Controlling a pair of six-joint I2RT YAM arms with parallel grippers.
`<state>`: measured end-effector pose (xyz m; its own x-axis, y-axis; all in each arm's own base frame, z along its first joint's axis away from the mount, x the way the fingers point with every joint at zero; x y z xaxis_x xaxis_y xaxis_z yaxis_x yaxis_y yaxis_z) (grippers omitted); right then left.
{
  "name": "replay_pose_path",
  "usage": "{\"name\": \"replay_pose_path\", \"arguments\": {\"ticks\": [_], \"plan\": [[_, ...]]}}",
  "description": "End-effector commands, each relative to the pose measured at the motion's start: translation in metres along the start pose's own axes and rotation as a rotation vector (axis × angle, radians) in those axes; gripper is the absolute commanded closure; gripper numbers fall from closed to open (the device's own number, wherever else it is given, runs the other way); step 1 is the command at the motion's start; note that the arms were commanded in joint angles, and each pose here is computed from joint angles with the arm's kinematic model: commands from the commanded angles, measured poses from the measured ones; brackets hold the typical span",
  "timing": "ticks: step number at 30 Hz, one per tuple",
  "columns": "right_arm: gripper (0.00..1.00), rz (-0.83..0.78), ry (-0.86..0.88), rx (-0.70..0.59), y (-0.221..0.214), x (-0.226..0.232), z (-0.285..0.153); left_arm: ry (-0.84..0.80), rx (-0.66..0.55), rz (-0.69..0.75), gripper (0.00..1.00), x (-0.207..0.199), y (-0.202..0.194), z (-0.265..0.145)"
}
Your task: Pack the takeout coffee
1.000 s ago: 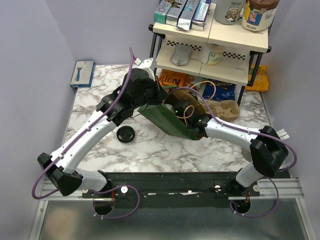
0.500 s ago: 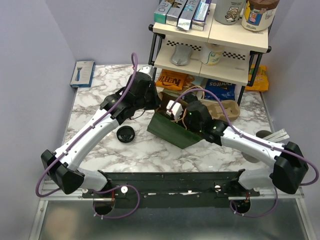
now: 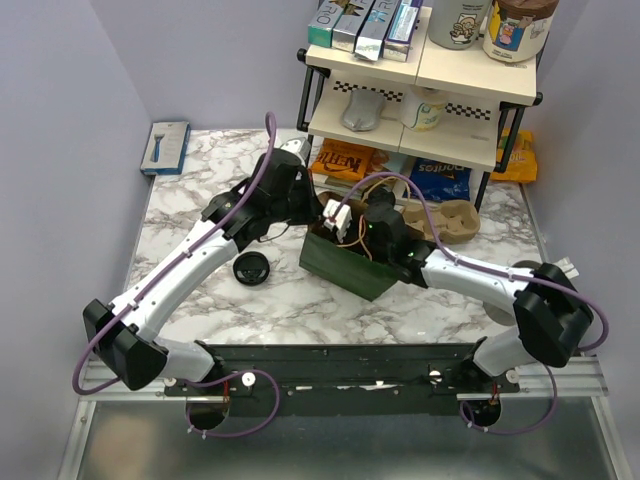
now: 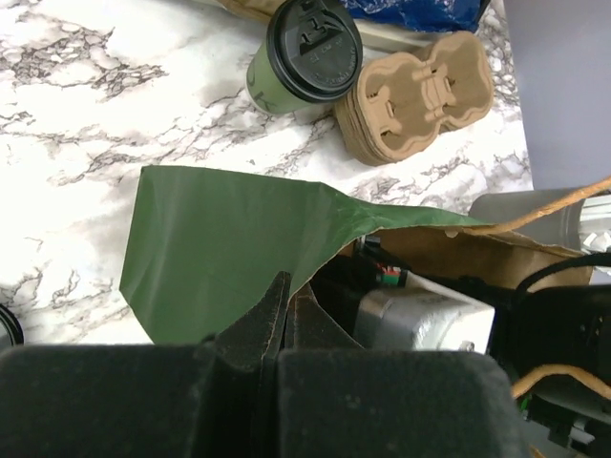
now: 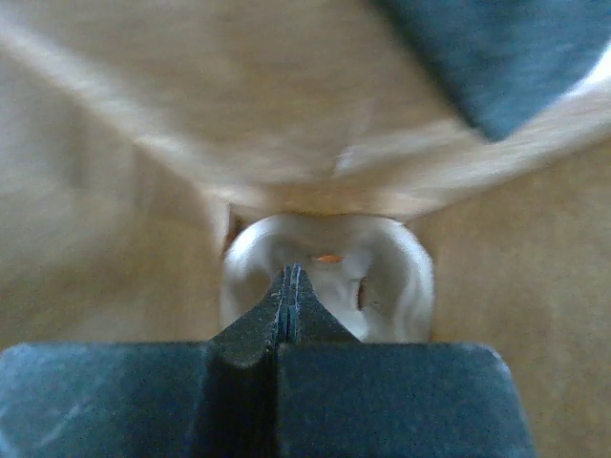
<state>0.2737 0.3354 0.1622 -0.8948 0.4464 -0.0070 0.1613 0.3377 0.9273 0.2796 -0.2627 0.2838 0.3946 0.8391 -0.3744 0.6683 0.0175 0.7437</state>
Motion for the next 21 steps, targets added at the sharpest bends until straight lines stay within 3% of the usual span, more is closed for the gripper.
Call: {"name": "replay_pose_path", "arguments": {"ticks": [1, 10, 21], "plan": [[0.99, 0.016, -0.015, -0.005, -0.013, -0.002, 0.012, -0.073, -0.042, -0.024, 1.00, -0.015, 0.007, -0.015], [0.99, 0.149, -0.117, 0.155, -0.071, -0.010, 0.017, -0.022, -0.073, -0.026, 1.00, -0.008, 0.015, -0.021], [0.99, 0.239, -0.140, 0.394, -0.106, -0.013, 0.029, -0.110, -0.067, 0.009, 1.00, -0.025, 0.018, -0.019]]}}
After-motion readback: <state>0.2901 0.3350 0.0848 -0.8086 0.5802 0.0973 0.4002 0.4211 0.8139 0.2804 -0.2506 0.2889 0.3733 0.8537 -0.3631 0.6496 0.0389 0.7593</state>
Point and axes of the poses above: each gripper's point midway between its finger pads, its own z axis out along the fingers, its own x axis along the line the jaws close on, y = z × x, the point moved 1 cm from there along -z, back along the fingers, and after that the axes turned 11 degrees about z, right-handed, at the moved point
